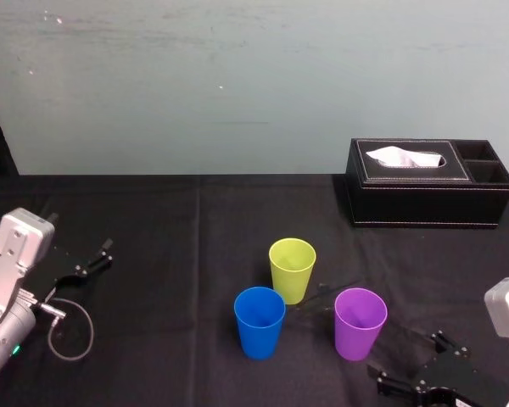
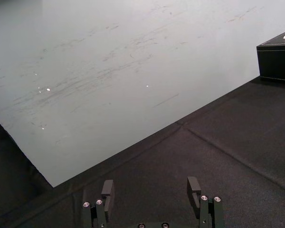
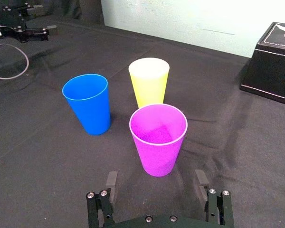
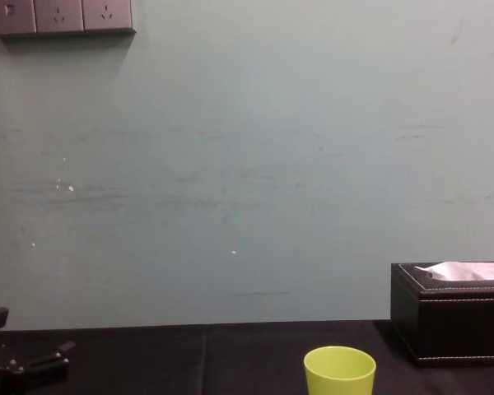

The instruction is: Stack the three plastic cups sequentially using one hand.

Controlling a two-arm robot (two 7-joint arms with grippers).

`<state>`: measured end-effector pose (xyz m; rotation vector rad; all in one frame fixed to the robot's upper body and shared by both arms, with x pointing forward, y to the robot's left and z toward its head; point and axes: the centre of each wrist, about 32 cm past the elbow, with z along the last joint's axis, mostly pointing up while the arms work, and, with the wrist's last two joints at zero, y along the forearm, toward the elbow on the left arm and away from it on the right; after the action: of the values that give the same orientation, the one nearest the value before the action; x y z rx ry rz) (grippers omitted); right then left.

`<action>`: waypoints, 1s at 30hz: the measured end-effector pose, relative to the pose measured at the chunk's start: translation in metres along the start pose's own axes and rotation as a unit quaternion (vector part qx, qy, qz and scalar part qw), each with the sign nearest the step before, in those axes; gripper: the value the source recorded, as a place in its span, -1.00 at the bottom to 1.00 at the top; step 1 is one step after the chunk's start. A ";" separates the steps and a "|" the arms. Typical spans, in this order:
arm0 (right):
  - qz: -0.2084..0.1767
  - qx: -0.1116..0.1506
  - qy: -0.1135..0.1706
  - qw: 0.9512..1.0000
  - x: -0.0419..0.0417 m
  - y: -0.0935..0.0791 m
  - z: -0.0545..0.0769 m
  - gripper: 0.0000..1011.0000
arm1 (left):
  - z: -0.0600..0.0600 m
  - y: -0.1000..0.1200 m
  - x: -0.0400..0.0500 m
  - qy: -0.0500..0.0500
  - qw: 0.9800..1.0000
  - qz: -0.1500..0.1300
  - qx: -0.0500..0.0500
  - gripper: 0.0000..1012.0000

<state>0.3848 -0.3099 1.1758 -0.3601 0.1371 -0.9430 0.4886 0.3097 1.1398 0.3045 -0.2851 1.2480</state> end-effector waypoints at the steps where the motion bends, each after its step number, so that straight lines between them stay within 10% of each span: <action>1: 0.000 0.000 0.000 1.000 -0.0002 0.001 0.000 0.98 | 0.000 0.000 0.0000 0.000 1.000 0.000 0.000 0.98; 30: -0.012 0.000 -0.001 1.000 -0.0059 0.035 0.001 0.98 | 0.000 0.000 0.0000 0.000 1.000 0.000 0.000 0.98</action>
<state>0.4086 -0.2860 1.1637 -0.3630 0.1302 -0.9669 0.4886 0.3097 1.1398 0.3044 -0.2851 1.2479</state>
